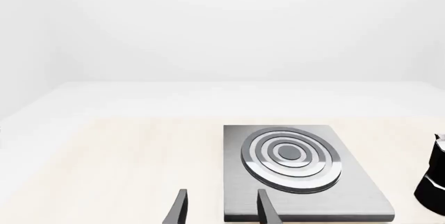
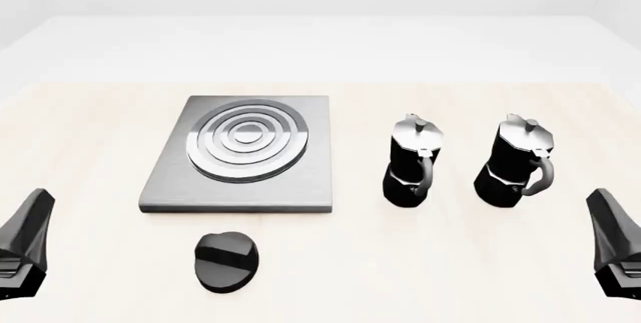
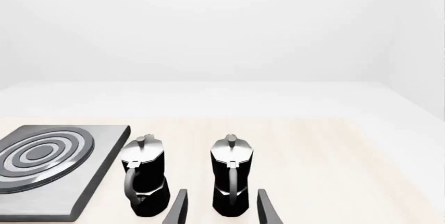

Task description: Turn off the stove.

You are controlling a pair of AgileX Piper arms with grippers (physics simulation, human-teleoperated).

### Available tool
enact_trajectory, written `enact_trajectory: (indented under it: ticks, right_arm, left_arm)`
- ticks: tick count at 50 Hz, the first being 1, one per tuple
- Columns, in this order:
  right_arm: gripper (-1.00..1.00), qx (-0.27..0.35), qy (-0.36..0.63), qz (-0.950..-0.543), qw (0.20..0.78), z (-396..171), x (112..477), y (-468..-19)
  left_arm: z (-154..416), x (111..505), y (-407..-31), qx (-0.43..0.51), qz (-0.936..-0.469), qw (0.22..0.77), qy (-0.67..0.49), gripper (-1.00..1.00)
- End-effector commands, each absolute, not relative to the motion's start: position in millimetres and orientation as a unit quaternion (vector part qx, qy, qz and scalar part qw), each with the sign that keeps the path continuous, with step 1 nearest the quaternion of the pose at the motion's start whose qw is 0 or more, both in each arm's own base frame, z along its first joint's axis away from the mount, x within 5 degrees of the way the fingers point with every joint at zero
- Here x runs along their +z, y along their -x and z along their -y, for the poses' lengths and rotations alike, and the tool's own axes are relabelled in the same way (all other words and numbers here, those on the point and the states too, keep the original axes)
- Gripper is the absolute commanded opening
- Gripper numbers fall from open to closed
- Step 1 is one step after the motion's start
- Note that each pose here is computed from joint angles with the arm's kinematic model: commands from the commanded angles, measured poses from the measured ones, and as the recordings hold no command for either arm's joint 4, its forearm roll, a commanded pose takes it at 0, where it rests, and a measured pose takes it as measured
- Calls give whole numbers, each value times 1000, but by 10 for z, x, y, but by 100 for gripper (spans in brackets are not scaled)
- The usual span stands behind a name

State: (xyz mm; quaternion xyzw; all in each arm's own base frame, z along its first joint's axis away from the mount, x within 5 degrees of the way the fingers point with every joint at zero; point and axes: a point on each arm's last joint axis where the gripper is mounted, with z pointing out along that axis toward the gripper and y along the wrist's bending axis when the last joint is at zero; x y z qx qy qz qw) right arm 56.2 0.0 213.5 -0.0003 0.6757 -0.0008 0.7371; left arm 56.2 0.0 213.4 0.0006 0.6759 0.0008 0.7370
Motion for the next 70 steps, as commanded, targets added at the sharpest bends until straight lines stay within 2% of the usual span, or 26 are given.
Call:
enact_trajectory:
  ticks: [1,28,38,52,57,58,70]
  right_arm:
    - [100,-4,3,-676,737,1,2143,-566]
    - [100,4,10,-678,735,-12,2140,-591]
    - [100,7,12,-679,734,-16,2137,-595]
    - [100,12,11,-679,734,-19,2136,-591]
    - [100,12,11,-679,734,-19,2136,-590]
    - [100,12,12,-680,733,-20,2136,-595]
    - [100,16,17,-681,732,-28,2137,-610]
  left_arm:
    - [1,2141,-561,4,-676,737,-5,100]
    - [11,2145,-607,0,-687,727,-12,100]
    - [63,2429,-782,-38,-708,705,-18,100]
    - [166,2730,-1026,-39,-763,641,-76,100]
    - [170,2801,-1058,-7,-771,626,-116,100]
    - [228,2803,-1114,-20,-786,603,-133,100]
    - [346,2774,-1183,-15,-824,524,-215,100]
